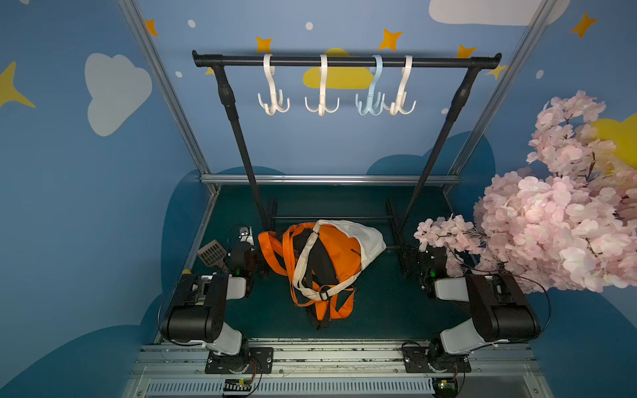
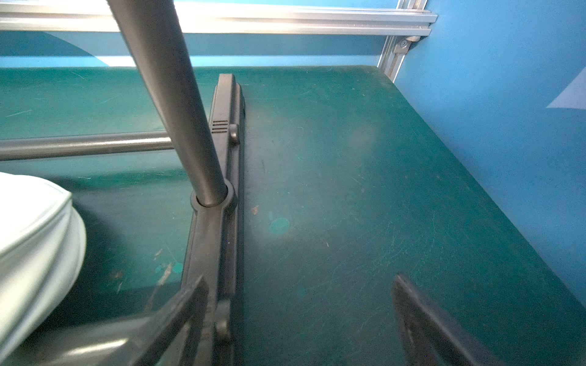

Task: Hang the bag on a hook
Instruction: Pick up the bag from the bag.

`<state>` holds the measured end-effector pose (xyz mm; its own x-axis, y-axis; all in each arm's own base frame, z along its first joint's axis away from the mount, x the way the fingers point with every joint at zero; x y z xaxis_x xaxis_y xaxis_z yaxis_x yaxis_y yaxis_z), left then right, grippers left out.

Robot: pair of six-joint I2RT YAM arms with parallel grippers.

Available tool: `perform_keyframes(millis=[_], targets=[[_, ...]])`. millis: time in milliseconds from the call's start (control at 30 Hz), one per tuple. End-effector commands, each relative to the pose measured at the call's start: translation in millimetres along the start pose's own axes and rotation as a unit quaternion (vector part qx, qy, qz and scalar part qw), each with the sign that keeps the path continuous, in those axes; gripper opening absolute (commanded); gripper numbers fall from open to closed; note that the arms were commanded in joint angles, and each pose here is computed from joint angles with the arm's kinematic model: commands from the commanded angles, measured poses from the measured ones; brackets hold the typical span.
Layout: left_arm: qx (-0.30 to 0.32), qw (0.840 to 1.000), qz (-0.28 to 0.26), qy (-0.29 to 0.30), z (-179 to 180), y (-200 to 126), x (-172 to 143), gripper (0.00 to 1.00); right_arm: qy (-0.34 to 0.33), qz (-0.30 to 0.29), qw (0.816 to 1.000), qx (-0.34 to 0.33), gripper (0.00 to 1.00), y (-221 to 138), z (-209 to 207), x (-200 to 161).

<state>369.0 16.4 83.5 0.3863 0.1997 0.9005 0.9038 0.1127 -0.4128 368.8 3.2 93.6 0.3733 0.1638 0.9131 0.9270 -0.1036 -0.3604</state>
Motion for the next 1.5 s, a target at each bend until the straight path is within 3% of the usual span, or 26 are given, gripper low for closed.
perform_keyframes(millis=[0,967,1133,1167,1200,1300,1367,1467], targets=[[0.001,1.0,-0.014,0.006,-3,1,8,1.0,0.009,-0.007,1.0,-0.001,0.9,3,0,7],[-0.006,1.0,-0.014,-0.001,-3,0,8,1.0,0.01,-0.01,1.0,-0.003,0.93,2,-1,8],[0.005,1.0,-0.025,-0.009,-1,-17,37,1.0,-0.006,-0.015,1.0,-0.016,0.93,-6,-3,27],[0.012,1.0,-0.017,-0.013,0,-24,42,1.0,-0.012,0.013,1.0,-0.02,0.93,-9,-4,30],[0.016,1.0,-0.016,-0.021,1,-33,52,1.0,-0.003,0.04,0.999,-0.017,0.93,-15,-5,41],[0.019,0.998,-0.028,-0.047,3,-65,77,1.0,0.107,0.077,0.991,-0.015,0.95,-29,-13,79],[0.001,0.996,-0.054,-0.067,2,-86,92,1.0,0.127,0.086,0.987,0.05,0.96,-34,2,84],[-0.032,0.99,-0.104,-0.094,-1,-118,112,1.0,0.14,0.054,0.973,0.176,0.94,-45,36,91]])
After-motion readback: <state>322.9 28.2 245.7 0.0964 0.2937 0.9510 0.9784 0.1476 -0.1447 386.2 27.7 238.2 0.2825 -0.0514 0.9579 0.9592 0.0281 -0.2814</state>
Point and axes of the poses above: each gripper's point midway between its finger pads, its own y axis out along the fingers, its own z axis along the line the jaws close on, x = y × z, the point moved 2 cm from there along -y, back along the fingers, and after that the axes turned 8 degrees about -y, right-handed, at the moved point
